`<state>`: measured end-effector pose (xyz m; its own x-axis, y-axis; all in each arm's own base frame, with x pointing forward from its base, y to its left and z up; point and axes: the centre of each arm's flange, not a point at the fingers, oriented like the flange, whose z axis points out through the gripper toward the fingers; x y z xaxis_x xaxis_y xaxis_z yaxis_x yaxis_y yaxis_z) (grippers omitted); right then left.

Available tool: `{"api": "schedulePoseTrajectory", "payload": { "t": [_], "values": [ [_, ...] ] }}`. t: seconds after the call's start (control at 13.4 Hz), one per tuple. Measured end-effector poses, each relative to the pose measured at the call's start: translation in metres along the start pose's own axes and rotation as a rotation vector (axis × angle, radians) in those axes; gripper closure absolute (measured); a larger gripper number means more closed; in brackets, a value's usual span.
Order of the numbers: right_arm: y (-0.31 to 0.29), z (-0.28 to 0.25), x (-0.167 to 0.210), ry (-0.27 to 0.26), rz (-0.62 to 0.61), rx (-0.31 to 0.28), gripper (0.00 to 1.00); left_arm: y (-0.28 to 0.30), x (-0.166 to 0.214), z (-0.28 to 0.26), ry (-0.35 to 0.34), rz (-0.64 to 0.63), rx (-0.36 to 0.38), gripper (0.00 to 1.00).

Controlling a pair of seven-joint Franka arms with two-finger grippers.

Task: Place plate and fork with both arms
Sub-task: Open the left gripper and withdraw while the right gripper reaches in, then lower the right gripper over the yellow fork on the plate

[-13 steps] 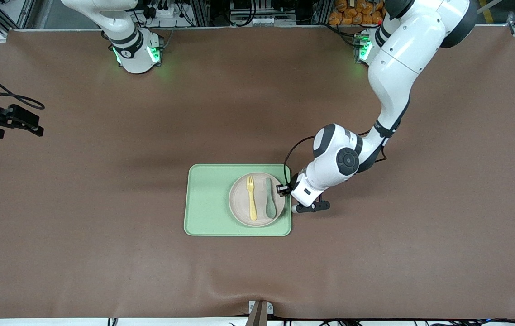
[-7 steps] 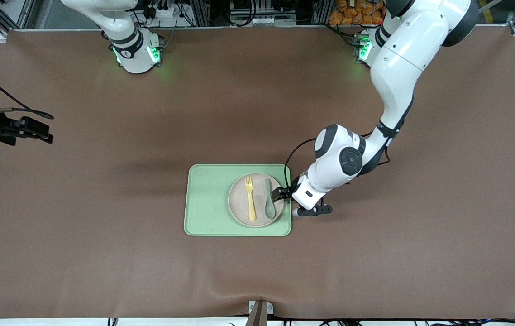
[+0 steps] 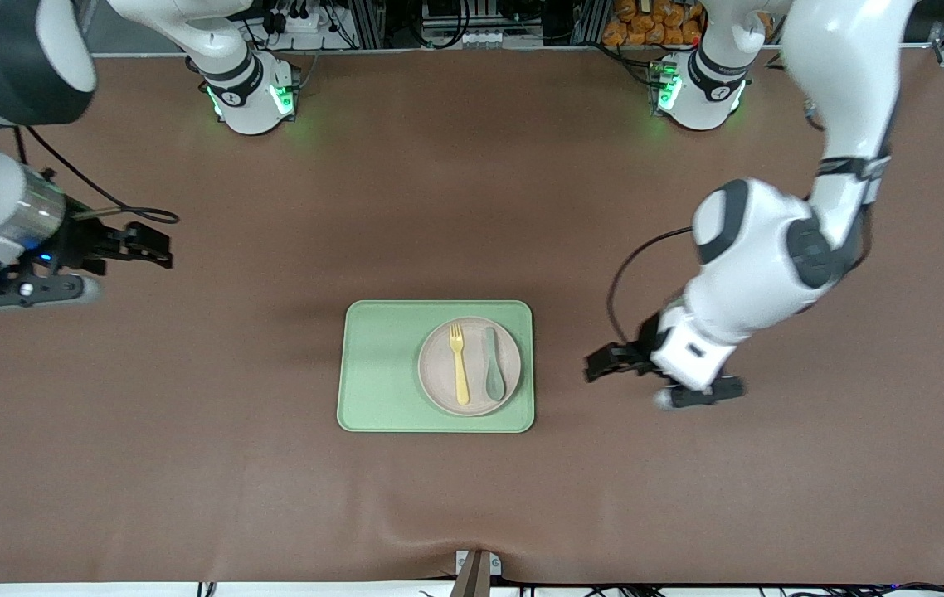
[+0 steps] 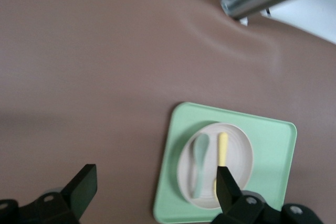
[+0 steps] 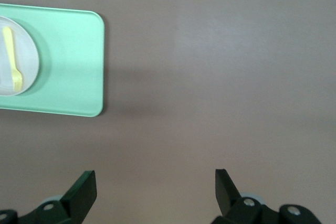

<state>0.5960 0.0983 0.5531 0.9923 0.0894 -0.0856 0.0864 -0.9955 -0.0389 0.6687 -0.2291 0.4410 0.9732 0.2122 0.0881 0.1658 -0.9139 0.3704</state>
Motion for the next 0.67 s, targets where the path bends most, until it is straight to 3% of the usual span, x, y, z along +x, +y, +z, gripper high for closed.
{"api": "schedulePoseTrajectory", "payload": {
  "t": [0.15,0.37,0.45,0.67],
  "values": [
    [-0.042,0.008,0.019,0.049,-0.012,0.004,0.0,-0.045,0.018,-0.058,0.006,0.026,0.03,0.0],
    [-0.091,0.032,0.046,0.126,-0.016,0.074,0.0,-0.11,0.028,-0.137,0.005,0.035,0.076,0.0],
    [-0.105,0.044,0.054,0.138,0.005,0.085,0.0,-0.125,0.025,-0.159,0.001,0.025,0.112,0.0],
    [-0.149,0.078,0.082,0.15,0.013,0.095,0.0,-0.138,0.005,-0.205,-0.005,0.067,0.309,0.0]
  ]
}}
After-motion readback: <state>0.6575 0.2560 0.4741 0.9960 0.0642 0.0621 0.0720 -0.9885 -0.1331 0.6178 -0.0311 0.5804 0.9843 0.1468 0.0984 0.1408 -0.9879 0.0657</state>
